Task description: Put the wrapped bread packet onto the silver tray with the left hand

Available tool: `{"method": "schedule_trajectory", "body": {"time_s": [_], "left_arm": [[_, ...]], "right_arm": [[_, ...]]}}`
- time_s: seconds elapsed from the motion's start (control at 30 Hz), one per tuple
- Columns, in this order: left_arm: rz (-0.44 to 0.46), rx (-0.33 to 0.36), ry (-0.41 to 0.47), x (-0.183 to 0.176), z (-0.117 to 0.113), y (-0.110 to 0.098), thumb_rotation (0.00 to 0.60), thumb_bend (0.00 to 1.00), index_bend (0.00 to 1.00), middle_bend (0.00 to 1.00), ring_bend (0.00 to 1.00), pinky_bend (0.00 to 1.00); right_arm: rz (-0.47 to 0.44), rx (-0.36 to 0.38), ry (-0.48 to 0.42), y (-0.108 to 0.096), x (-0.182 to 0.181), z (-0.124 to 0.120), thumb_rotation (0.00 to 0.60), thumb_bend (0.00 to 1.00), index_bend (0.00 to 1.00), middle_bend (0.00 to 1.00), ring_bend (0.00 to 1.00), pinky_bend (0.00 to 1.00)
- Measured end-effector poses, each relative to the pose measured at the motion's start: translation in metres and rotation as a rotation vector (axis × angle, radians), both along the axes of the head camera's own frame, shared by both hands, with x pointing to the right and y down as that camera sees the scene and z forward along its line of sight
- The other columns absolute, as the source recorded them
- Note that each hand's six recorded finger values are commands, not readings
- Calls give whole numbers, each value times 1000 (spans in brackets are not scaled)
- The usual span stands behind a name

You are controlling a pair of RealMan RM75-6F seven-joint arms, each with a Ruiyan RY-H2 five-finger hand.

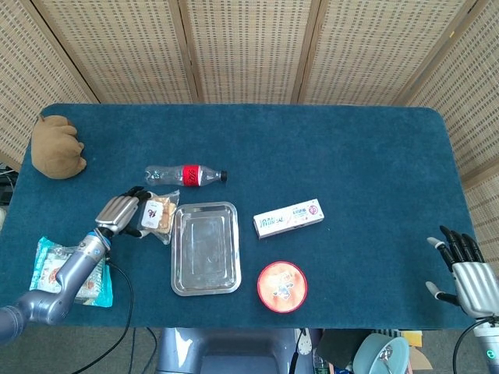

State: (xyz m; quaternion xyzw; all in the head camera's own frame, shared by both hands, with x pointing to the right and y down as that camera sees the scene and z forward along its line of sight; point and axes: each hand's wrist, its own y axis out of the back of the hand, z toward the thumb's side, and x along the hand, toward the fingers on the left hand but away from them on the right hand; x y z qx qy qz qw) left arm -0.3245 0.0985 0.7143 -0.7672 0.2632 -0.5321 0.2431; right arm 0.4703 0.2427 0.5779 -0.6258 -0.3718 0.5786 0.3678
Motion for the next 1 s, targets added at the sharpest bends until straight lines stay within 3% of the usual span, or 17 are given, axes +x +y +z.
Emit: {"method": "schedule_trajectory", "body": {"time_s": [0.3, 0.5, 0.63, 0.7, 0.77, 1.0], "left_arm": [[110, 26, 24, 55, -8, -7, 600, 351, 464, 242, 87, 210], [169, 9, 51, 93, -10, -1, 600, 313, 455, 222, 87, 180], [196, -14, 58, 105, -12, 8, 600, 247, 314, 104, 37, 118], [201, -33, 61, 107, -14, 13, 600, 199, 158, 20, 1, 42], [208, -46, 50, 105, -16, 16, 600, 169, 58, 0, 0, 3], [206, -60, -4, 95, -28, 17, 600, 143, 0, 0, 0, 0]], "right_arm": [[17, 12, -19, 5, 12, -5, 600, 222, 142, 0, 0, 0], [21, 29, -34, 9, 17, -10, 600, 222, 142, 0, 0, 0], [28, 40, -37, 12, 20, -12, 600, 222, 142, 0, 0, 0], [29, 47, -34, 13, 21, -13, 600, 222, 142, 0, 0, 0], [32, 51, -36, 14, 21, -14, 600, 222, 142, 0, 0, 0], [34, 54, -35, 15, 21, -14, 600, 222, 142, 0, 0, 0]]}}
